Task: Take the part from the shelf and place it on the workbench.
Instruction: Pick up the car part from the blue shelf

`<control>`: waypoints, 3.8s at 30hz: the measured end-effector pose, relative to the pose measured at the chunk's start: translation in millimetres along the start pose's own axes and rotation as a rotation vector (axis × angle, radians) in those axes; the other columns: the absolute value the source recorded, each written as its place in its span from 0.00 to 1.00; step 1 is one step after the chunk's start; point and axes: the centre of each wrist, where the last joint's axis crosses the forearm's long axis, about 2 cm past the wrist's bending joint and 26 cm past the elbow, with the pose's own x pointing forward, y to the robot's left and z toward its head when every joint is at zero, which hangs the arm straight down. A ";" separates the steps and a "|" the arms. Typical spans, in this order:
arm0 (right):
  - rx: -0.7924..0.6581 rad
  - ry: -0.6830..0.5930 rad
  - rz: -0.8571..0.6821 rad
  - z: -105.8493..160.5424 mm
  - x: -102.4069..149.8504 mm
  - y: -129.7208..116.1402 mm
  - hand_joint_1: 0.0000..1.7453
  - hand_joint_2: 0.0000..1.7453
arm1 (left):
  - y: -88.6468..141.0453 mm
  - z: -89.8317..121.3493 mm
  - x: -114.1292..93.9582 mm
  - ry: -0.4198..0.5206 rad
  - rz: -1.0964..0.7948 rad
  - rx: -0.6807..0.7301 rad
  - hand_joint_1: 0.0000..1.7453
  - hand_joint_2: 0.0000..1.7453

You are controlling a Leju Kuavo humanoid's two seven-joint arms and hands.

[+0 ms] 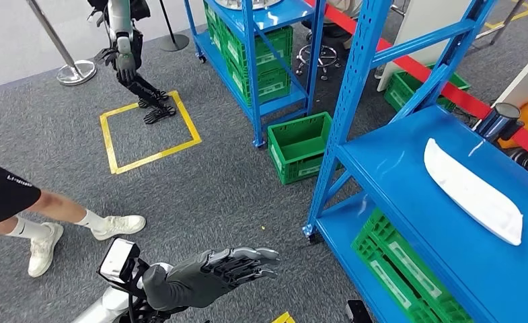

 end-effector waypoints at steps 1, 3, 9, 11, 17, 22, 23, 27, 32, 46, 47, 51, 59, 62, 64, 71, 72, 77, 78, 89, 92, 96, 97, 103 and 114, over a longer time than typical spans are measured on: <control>0.002 -0.001 0.000 0.0 0.4 1.6 0.00 0.00 | -0.1 0.7 0.0 0.002 0.000 0.001 0.00 0.00; 0.008 -0.003 -0.001 -0.1 1.4 6.2 0.00 0.00 | -0.5 2.8 0.0 0.007 -0.001 0.006 0.00 0.00; 0.004 -0.013 -0.004 -0.3 7.0 7.9 0.00 0.00 | -1.0 3.8 0.6 0.009 -0.010 0.013 0.00 0.00; 0.000 -0.017 -0.008 -0.4 8.9 6.1 0.00 0.00 | -1.2 3.7 0.3 0.009 -0.010 0.014 0.00 0.00; -0.005 -0.018 -0.026 -0.5 10.9 3.4 0.00 0.00 | -1.6 4.2 -0.3 0.011 -0.009 0.015 0.00 0.00; -0.006 -0.022 -0.028 -0.6 13.5 2.2 0.00 0.00 | -1.7 4.6 -0.3 0.013 -0.009 0.016 0.00 0.00; -0.006 -0.022 -0.029 -0.6 13.6 2.2 0.00 0.00 | -1.6 4.7 -0.2 0.013 -0.010 0.016 0.00 0.00; -0.006 -0.022 -0.029 -0.6 13.5 2.2 0.00 0.00 | -1.6 4.7 -0.2 0.013 -0.010 0.016 0.00 0.00; -0.002 -0.020 -0.035 -0.6 12.9 3.8 0.00 0.00 | -1.1 5.5 0.8 0.013 -0.013 0.020 0.00 0.00; 0.007 -0.027 -0.051 1.0 -14.3 11.6 0.00 0.00 | -15.9 15.0 -5.2 0.023 -0.018 0.011 0.00 0.00; 0.007 -0.024 -0.047 1.2 -15.9 11.4 0.00 0.00 | -16.5 15.6 -5.6 0.022 -0.018 0.014 0.00 0.00; 0.011 -0.031 -0.032 0.8 -11.6 11.4 0.00 0.00 | -17.5 17.6 -4.9 0.016 -0.026 0.024 0.00 0.00; 0.025 -0.007 -0.018 -0.3 4.6 11.4 0.00 0.00 | -15.5 20.4 -1.6 0.001 -0.025 0.052 0.00 0.00; 0.023 -0.005 -0.021 -0.5 10.5 10.1 0.00 0.00 | -13.1 19.6 -1.8 -0.002 -0.014 0.060 0.00 0.00; 0.023 -0.004 -0.023 -0.6 11.8 9.6 0.00 0.00 | -10.5 18.5 -0.8 -0.004 -0.014 0.059 0.00 0.00; 0.027 0.001 -0.031 -0.6 12.0 11.6 0.00 0.00 | -5.0 15.5 1.0 -0.007 -0.017 0.052 0.00 0.00; 0.025 -0.001 -0.033 -0.6 12.6 11.1 0.00 0.00 | -4.6 14.9 0.8 -0.008 -0.016 0.051 0.00 0.00; 0.017 -0.003 -0.038 -0.5 10.1 9.8 0.00 0.00 | -4.0 16.5 -1.7 -0.007 -0.005 0.054 0.00 0.00; 0.016 -0.002 -0.039 -0.5 9.1 9.4 0.00 0.00 | -4.0 16.7 -1.9 -0.007 -0.002 0.054 0.00 0.00; 0.017 -0.003 -0.042 -0.4 8.1 10.1 0.00 0.00 | -3.4 17.0 -1.6 -0.007 0.001 0.048 0.00 0.00; 0.013 0.003 -0.040 -0.3 4.6 9.7 0.00 0.00 | -4.6 19.7 -2.5 -0.006 0.001 0.059 0.00 0.00; 0.000 0.004 -0.039 -0.2 3.3 10.1 0.00 0.00 | -5.8 22.5 -3.0 -0.007 -0.008 0.069 0.00 0.00; 0.000 0.003 -0.039 -0.2 3.3 10.6 0.00 0.00 | -6.0 23.1 -3.0 -0.007 -0.009 0.070 0.00 0.00; -0.016 0.009 -0.040 0.0 -0.4 7.8 0.00 0.00 | -6.6 24.1 -2.1 -0.019 -0.015 0.071 0.00 0.00; -0.043 0.027 -0.031 0.7 -10.0 -6.3 0.00 0.00 | -6.8 21.8 -3.5 -0.059 -0.019 0.082 0.00 0.00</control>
